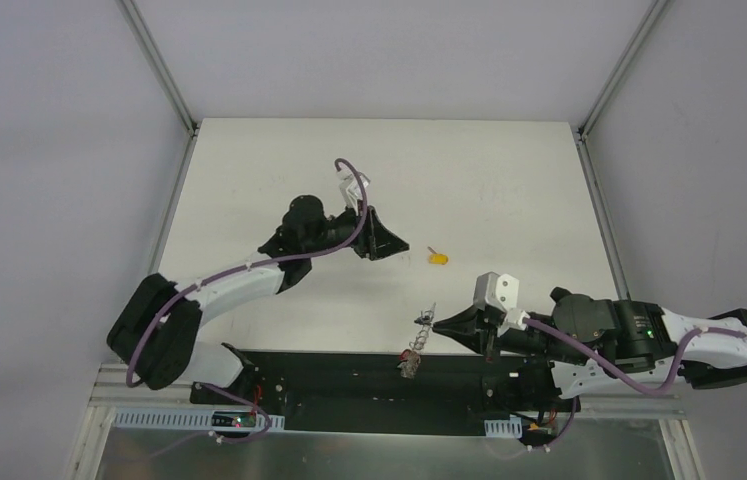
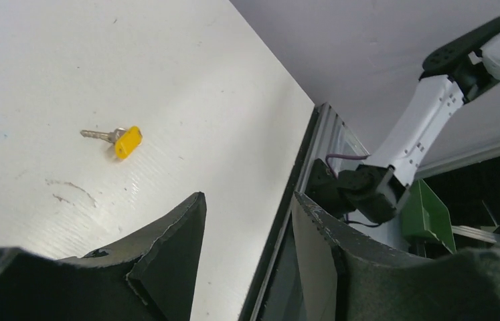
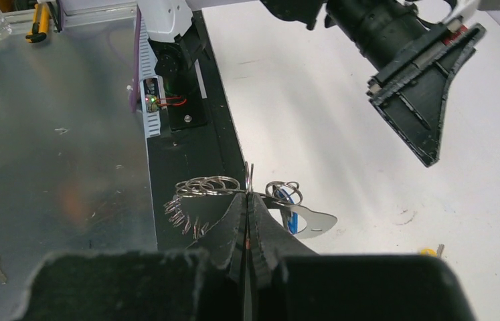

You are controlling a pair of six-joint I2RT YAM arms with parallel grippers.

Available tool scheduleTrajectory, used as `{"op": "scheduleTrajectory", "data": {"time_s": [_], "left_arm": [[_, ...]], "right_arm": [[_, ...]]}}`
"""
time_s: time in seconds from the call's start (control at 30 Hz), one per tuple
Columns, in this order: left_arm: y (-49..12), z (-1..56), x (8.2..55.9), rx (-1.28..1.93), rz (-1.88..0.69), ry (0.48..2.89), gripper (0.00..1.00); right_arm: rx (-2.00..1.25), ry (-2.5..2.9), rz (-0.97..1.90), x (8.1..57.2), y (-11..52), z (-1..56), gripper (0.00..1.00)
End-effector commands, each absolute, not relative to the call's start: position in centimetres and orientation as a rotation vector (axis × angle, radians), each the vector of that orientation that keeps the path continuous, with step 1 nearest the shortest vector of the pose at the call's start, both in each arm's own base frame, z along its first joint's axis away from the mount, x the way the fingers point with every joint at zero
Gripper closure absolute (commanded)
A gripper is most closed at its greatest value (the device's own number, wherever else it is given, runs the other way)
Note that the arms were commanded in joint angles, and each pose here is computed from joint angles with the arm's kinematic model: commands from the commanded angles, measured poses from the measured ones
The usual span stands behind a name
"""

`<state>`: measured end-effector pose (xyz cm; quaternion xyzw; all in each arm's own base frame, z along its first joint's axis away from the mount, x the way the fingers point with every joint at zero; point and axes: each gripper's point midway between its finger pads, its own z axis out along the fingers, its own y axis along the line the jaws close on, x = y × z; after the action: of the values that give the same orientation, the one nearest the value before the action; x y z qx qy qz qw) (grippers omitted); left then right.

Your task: Put the keys on the keyring

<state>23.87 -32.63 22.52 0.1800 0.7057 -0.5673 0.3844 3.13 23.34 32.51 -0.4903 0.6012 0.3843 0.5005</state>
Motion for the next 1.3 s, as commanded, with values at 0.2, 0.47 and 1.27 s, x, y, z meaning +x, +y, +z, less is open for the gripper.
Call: {"op": "scheduleTrajectory", "data": {"time_s": [0.2, 0.47, 1.27], "left_arm": [[-37.4, 16.9, 31.5, 0.433, -1.350, 1.929, 0.48], [-39.2, 10.9, 34.4, 0.385, -1.289, 2.105, 0.44], [-42.7, 5.0, 32.0, 0.409, -1.356, 2.255, 0.58]], "right_arm": [[-1.067, 1.433, 0.960, 4.2, 21.2, 34.6, 1.00], [-1.024, 1.441, 0.952, 4.7, 21.1, 34.7, 1.00], [-0.976, 1.463, 0.961, 5.1, 20.1, 35.3, 1.00]]}}
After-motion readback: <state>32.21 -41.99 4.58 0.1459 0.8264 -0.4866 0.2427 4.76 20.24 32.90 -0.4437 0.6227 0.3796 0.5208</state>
